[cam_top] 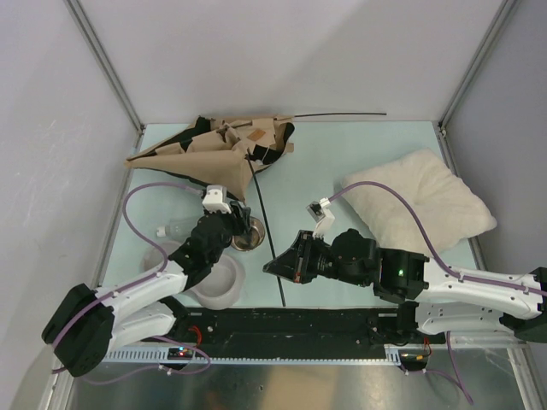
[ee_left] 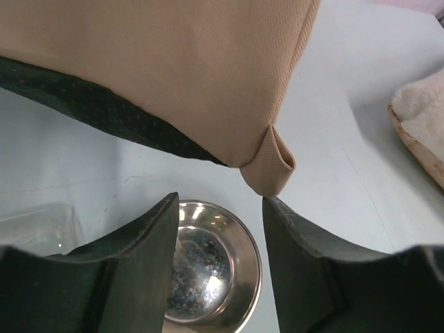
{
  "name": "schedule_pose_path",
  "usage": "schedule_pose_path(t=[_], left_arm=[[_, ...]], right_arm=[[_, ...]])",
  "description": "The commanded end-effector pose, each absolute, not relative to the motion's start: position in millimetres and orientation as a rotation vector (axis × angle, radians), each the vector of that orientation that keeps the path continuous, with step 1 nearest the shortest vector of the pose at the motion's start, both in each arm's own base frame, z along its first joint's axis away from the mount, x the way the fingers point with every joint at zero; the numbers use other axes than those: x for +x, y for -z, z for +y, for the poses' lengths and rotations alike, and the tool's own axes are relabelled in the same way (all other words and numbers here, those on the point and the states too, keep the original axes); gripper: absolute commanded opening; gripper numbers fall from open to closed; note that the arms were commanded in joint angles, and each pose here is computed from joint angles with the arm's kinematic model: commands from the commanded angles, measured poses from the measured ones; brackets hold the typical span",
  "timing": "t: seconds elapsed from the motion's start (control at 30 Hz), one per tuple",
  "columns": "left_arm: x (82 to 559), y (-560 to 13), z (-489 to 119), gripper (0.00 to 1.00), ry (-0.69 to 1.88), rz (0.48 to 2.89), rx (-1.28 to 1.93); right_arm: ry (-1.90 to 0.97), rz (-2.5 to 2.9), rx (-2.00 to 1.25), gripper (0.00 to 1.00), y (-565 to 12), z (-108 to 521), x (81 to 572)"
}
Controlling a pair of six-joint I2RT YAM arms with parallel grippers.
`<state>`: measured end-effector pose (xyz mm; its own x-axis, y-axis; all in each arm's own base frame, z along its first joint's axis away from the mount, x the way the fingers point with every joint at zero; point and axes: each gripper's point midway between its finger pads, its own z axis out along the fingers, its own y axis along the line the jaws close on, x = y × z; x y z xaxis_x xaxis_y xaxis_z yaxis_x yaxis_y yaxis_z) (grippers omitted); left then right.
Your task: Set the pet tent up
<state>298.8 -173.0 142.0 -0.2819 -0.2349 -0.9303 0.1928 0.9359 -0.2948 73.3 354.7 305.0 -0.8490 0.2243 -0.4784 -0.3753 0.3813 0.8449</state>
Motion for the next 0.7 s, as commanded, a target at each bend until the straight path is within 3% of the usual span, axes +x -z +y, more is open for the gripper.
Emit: schedule_pose_path(t=[0.0,0.1,0.17,0.5,0.67], left_arm=[[309.8,-167.1,-163.0,0.5,0.363,1.715,-0.096],[310.8,-166.7,-168.9,0.25,0.378,1.724,-0.067],[311.7,-167.1,-174.0,0.2,0.395,1.73,-0.055],[308.6,-170.2,-192.0,0.38,0.474,1.736,0.022],[310.0,-174.8,-190.1,0.54,0.452,1.72,0.039]], right_arm=[[-1.564,1.977,-0.077,0.0,-349.0,355.1,84.8],[-1.563,1.978,-0.082,0.0,-348.5,354.8,84.6],[-1.566,1.975,-0.086,0.0,-349.0,355.1,84.2],[-1.555,1.976,-0.093,0.0,-348.9,351.4,83.8],[-1.558,1.979,-0.095,0.0,-348.5,351.7,83.3]])
